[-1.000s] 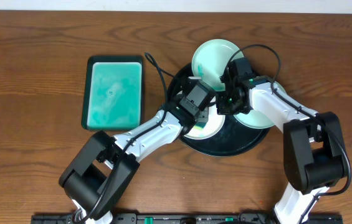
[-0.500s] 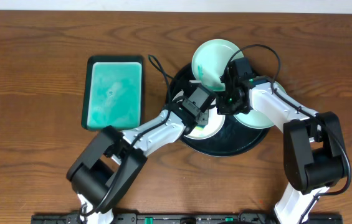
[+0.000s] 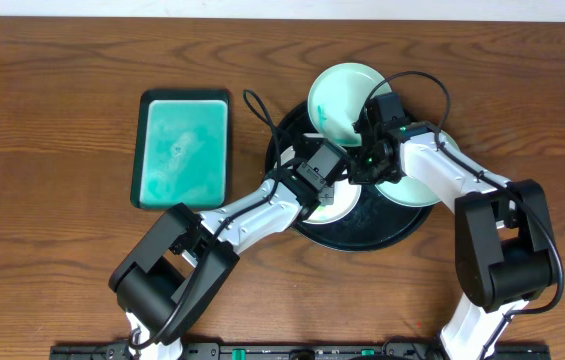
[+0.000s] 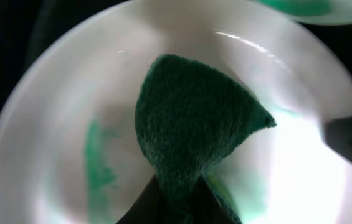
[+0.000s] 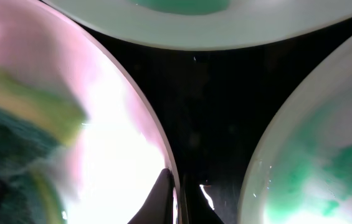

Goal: Clean dirty plates on tray and stack at the side
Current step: 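Scrub the plate surface with the sponge while right gripper holds the plate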

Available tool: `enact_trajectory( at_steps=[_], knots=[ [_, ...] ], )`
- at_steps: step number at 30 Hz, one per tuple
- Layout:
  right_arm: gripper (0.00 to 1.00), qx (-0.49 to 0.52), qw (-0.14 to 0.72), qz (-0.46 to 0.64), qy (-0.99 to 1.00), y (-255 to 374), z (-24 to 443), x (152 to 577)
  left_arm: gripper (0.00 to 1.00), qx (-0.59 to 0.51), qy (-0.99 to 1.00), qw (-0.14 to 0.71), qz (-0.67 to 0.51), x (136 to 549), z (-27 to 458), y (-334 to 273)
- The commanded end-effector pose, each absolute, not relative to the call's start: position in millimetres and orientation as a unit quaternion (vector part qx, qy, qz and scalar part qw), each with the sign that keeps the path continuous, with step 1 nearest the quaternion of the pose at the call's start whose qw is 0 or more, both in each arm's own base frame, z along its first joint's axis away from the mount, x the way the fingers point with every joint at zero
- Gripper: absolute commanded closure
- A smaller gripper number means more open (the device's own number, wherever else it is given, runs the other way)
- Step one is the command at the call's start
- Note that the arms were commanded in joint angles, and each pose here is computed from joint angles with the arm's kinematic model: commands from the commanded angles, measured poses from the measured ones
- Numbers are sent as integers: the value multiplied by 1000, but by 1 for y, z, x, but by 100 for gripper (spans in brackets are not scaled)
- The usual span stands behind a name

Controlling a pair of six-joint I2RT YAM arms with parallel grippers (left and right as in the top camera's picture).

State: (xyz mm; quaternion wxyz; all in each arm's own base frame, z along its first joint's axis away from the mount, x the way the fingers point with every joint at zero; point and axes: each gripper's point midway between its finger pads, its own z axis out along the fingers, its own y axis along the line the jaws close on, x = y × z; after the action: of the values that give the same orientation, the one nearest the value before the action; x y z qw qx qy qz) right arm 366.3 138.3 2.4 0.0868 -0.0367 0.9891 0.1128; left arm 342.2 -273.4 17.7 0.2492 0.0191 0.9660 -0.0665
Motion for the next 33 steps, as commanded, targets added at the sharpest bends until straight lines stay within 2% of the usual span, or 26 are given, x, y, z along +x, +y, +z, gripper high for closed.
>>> enact_trajectory(
  at_steps=[1,11,14,20,25,33],
  knots=[
    [99,-38,44,95,994,135,-24,349,92,2,962,272,39,350,10,-229],
    [99,-38,42,95,994,135,-24,347,93,-27,958,276,74,370,17,-188],
    [99,-37,39,94,994,134,-24,346,93,-34,962,272,21,375,31,-200],
    [99,-37,37,93,994,134,-25,345,93,-27,955,234,-181,371,63,-263],
    [99,-37,37,93,994,134,-25,345,92,-33,959,197,-200,360,43,-276],
    [99,-37,35,91,995,133,-25,344,93,-55,970,171,-161,365,1,-255]
  ],
)
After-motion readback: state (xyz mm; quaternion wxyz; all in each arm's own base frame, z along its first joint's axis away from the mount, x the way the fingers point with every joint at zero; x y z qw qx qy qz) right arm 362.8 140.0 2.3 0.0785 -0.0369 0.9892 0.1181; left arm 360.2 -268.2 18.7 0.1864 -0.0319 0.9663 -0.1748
